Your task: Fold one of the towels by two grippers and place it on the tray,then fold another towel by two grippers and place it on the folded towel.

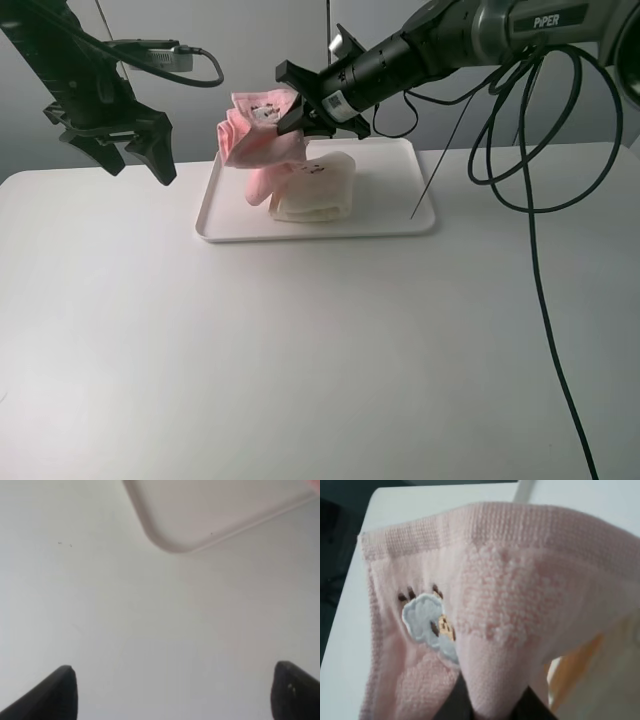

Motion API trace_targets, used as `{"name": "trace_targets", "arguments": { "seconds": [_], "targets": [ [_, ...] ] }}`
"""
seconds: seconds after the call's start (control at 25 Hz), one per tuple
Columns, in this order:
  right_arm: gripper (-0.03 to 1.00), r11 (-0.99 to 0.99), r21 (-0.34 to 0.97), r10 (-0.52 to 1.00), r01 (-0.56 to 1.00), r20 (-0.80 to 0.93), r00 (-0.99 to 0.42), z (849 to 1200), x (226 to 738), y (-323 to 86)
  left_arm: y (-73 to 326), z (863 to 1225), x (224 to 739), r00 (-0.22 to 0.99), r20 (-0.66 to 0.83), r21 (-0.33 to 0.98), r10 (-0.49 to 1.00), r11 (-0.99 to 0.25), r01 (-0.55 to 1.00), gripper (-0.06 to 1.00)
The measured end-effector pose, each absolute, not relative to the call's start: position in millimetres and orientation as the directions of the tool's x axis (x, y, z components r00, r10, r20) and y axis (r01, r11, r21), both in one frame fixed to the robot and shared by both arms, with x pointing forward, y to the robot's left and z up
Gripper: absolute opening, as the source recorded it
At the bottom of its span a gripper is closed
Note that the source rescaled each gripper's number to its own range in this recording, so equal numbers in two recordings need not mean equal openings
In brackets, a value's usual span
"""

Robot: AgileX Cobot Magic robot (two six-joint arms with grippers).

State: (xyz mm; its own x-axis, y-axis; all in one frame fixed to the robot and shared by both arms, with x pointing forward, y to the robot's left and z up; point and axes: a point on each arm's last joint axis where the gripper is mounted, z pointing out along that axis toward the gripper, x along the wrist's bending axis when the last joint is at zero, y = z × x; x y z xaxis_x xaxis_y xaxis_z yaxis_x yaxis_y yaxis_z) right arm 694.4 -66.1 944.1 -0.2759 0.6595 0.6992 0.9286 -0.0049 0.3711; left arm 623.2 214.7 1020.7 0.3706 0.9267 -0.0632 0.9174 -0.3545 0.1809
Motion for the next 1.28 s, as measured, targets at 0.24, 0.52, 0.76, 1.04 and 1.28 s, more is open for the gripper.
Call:
{"name": "trace_targets", "arguments": {
  "seconds": [0.24, 0.52, 0.76, 1.04, 1.28],
  "targets": [
    [0.08, 0.012, 0.340, 0.739, 0.941, 0.630, -0.237, 915.4, 701.7, -82.4, 214.8, 1020.7, 623.0, 0.371, -0.064, 0.179, 0.927, -0.355, 0.918, 0.99],
    [0.37, 0.003, 0.410, 0.806, 0.912, 0.539, -0.245, 908.3, 709.9, -89.4, 214.9, 1020.6, 622.3, 0.371, -0.065, 0.171, 0.926, -0.356, 0.919, 0.99],
    [0.99, 0.029, 0.386, 0.803, 0.922, 0.541, -0.252, 907.2, 706.8, -89.3, 215.0, 1020.5, 621.6, 0.371, -0.067, 0.163, 0.926, -0.357, 0.920, 0.99],
    [1.00, 0.132, 0.412, 0.849, 0.901, 0.422, -0.317, 949.7, 697.0, -101.1, 217.6, 1032.0, 618.2, 0.378, -0.040, 0.189, 0.925, -0.364, 0.912, 0.99],
    [1.00, 0.244, 0.557, 0.923, 0.794, 0.117, -0.365, 1054.8, 663.6, -139.1, 249.4, 1085.0, 599.1, 0.296, -0.011, 0.348, 0.955, -0.274, 0.896, 0.99]
  ]
}}
